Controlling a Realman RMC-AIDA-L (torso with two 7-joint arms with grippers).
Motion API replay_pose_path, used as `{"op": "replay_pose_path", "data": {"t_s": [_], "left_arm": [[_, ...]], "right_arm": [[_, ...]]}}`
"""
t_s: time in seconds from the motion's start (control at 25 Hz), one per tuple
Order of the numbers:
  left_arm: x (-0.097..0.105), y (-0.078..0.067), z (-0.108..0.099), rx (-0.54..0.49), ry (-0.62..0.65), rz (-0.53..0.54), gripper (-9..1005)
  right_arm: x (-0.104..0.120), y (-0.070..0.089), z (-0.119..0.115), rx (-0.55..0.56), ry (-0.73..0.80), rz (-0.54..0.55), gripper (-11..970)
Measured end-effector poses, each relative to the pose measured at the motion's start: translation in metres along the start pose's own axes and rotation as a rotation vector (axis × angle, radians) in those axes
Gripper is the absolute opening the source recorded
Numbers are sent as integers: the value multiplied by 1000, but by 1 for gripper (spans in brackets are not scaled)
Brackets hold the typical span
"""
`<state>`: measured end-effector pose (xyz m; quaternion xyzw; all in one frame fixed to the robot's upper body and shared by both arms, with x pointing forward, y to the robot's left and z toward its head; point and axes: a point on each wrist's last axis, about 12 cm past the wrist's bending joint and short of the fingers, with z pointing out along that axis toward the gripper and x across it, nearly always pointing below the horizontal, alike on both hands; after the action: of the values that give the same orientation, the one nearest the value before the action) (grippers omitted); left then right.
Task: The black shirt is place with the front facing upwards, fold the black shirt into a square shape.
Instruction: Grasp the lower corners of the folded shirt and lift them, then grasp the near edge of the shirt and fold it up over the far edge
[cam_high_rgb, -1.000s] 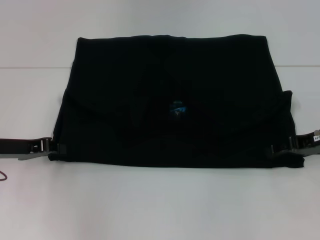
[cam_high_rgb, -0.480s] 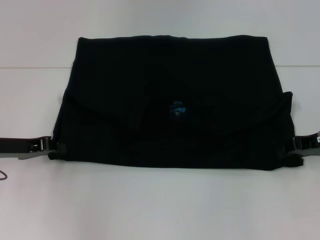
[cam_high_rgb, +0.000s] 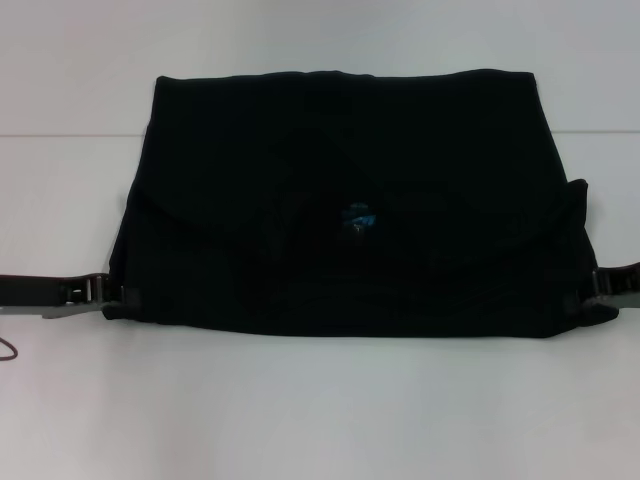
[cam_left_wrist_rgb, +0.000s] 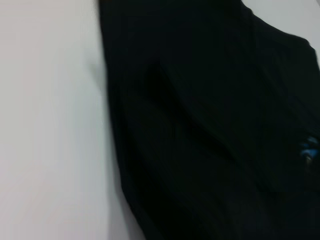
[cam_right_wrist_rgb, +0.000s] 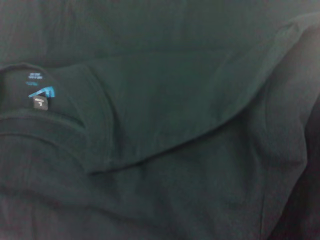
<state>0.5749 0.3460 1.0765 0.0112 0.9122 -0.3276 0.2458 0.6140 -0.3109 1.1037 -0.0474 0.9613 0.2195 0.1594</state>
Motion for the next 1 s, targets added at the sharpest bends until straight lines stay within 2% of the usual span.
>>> {"op": "replay_pose_path", "data": {"t_s": [0.28,0.44,0.76,0.88,1.0], "left_arm": [[7,-9,-8,91,105,24,17],[20,-11,-17,149,211,12,18],[57,-19,-37,295,486,16,18],[67,-23,-41,336,576,20,18],[69,-28,-42,365,614,21,18]], "right_arm": [[9,0,-13,-47,84,-33,56],[27,-5,-22,-89,174,-49,56],[79,-15,-35,-228,395,-125,55],[89,-15,-35,-248,443,-141,56],[96,-14,-31,-255,487,-160,56]]}}
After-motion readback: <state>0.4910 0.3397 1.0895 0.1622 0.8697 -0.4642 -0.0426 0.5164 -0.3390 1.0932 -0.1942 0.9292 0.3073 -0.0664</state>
